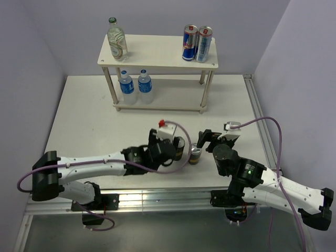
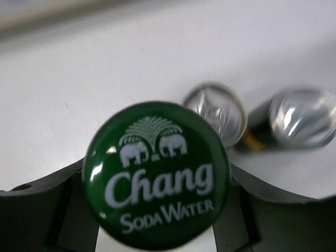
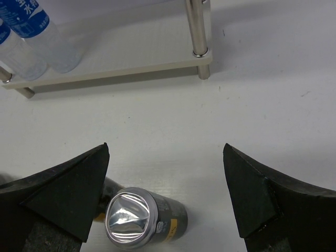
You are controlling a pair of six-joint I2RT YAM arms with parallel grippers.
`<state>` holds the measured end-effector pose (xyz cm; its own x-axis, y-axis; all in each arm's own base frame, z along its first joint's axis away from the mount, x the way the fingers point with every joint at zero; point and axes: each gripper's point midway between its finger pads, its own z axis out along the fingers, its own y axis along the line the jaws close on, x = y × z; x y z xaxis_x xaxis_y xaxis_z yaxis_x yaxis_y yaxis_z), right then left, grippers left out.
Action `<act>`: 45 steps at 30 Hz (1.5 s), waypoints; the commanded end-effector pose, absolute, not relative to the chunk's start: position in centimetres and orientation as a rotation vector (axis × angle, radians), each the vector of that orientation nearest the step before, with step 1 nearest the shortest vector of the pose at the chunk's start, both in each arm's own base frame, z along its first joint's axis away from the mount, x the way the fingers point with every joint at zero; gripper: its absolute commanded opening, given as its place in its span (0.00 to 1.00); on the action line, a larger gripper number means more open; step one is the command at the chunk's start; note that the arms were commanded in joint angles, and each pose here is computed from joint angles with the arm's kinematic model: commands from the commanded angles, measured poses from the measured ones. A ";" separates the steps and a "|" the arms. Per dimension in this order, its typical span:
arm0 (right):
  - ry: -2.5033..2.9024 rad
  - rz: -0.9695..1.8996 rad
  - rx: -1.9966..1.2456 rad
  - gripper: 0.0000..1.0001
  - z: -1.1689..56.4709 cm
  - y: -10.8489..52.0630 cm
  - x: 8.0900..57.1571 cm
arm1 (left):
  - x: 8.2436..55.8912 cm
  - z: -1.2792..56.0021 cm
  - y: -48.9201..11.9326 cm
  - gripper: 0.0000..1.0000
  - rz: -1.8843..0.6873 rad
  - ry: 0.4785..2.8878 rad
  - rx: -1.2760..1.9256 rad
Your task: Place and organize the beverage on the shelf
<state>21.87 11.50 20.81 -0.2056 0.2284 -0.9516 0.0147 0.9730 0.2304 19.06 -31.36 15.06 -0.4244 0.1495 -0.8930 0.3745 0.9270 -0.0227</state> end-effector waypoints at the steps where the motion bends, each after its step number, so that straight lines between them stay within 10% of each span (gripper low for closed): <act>1: 1.746 0.223 0.208 0.96 21.5 11.4 21.9 | 24.3 29.1 -30.6 0.00 -0.348 1.818 0.214; 18: 1.728 0.245 0.230 0.96 22.0 10.9 21.7 | 41.3 50.7 -25.4 0.00 -0.224 1.596 0.113; 45: 1.729 0.241 0.241 0.96 21.9 10.7 21.6 | 50.5 46.8 -20.1 0.03 -0.184 1.621 0.047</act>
<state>21.54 11.09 21.83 -0.1823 0.2783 -0.9430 0.0012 0.9592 0.2828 50.17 -19.37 43.12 -0.1845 -0.0189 -0.9827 0.1072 0.9935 -0.0392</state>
